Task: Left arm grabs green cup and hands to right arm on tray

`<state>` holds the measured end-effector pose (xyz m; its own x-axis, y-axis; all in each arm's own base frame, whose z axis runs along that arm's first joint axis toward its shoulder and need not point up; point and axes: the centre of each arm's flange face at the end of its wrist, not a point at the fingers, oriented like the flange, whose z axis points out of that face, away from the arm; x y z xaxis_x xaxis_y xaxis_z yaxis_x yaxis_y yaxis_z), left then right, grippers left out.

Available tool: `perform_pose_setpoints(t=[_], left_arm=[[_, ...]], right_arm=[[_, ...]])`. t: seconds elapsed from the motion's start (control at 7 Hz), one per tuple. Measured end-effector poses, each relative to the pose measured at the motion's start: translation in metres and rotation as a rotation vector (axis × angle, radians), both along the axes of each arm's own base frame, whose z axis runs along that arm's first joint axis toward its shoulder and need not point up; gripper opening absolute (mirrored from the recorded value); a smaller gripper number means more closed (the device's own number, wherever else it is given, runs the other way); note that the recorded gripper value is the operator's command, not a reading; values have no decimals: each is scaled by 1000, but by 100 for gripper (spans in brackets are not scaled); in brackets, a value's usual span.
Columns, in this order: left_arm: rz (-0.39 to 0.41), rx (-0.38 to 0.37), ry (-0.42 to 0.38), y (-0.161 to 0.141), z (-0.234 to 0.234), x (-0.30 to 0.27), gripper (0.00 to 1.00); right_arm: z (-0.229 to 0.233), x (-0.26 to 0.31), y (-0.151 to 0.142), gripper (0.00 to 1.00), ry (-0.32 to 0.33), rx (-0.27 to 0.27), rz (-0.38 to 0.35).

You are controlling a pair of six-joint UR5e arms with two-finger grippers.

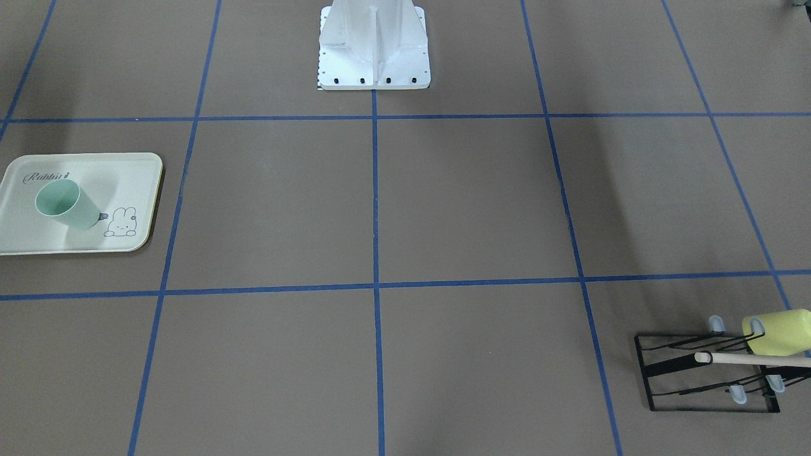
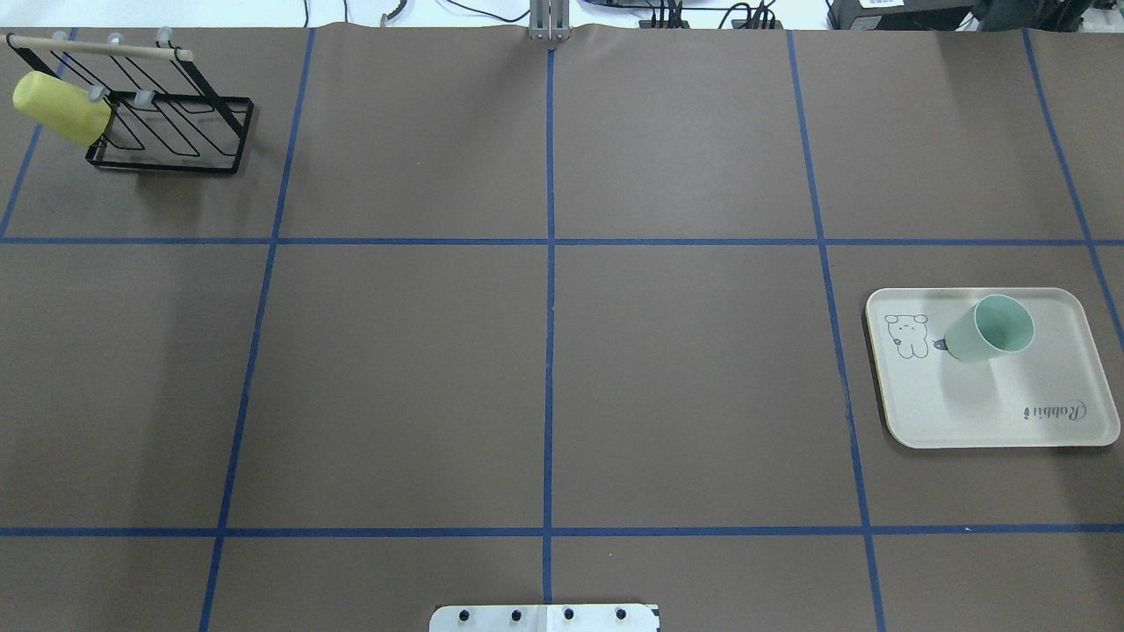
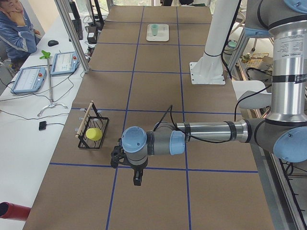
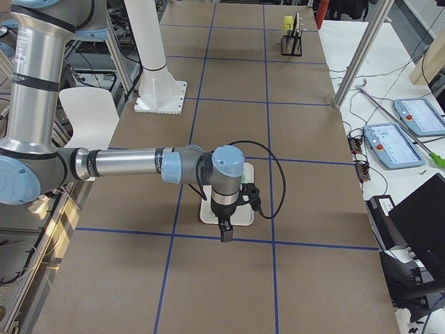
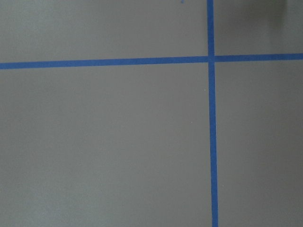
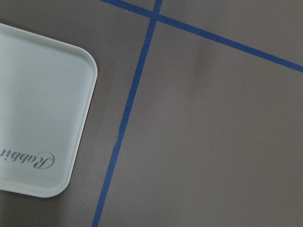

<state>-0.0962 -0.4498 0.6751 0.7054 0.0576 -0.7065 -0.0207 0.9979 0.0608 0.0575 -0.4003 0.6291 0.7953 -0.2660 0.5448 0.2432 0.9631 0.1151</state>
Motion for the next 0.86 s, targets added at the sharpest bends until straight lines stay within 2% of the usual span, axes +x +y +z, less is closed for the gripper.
perform_pose_setpoints(t=[0.29, 0.86], left_arm=[[2, 34, -2, -3, -3, 1, 100], [3, 46, 2, -4, -6, 1, 100]], right_arm=[[0, 0, 0, 100, -3, -1, 0], [0, -3, 3, 100, -33, -5, -1]])
